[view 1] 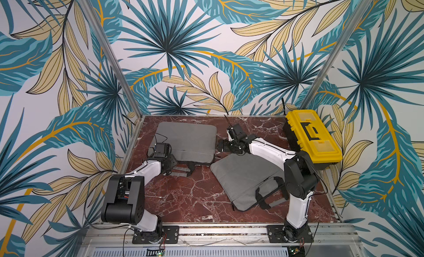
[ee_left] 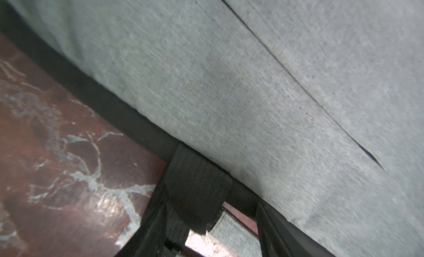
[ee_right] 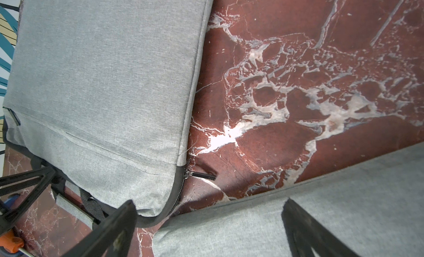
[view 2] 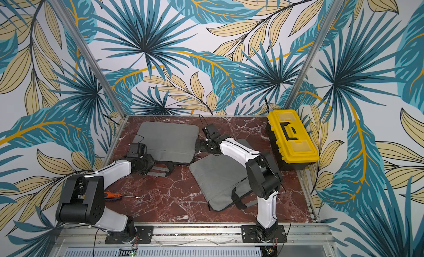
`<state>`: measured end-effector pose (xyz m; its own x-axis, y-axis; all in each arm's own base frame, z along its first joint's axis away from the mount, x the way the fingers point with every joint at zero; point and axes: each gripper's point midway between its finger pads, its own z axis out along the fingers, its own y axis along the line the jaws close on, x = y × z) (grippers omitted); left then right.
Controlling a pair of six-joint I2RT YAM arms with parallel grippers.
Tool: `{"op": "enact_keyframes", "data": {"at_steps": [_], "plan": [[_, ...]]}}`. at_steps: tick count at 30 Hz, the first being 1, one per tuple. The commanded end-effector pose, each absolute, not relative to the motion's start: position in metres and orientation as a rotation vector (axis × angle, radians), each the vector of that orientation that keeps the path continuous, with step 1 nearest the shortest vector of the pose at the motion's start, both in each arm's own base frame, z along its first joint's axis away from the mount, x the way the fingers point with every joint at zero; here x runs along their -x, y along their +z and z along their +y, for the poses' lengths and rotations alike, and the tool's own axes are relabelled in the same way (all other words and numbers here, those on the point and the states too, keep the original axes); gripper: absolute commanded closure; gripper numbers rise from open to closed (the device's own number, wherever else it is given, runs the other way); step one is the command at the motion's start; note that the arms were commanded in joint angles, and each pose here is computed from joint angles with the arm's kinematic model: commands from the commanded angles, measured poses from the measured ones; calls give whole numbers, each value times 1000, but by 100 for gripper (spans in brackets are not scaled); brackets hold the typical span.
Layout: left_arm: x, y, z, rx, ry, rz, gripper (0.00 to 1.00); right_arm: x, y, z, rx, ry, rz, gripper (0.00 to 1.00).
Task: Open the zippered laptop bag and take out the laptop
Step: Open the bag flap on the zippered laptop bag.
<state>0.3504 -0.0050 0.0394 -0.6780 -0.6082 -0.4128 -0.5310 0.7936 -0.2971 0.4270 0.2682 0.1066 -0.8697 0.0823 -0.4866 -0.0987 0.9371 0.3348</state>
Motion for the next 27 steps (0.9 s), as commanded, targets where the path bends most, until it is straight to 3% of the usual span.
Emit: {"op": "enact_keyframes", "data": {"at_steps": [1,16,27], "plan": [[-370,52,0,836,-201,2428,43,-422,105,264,-4,460,2595,0],[-371,83,4,837,-204,2365,100,-416,110,271,105,495,2580,1],[-377,153,-11,783,-363,2271,100,-401,154,308,464,435,2375,0]]}}
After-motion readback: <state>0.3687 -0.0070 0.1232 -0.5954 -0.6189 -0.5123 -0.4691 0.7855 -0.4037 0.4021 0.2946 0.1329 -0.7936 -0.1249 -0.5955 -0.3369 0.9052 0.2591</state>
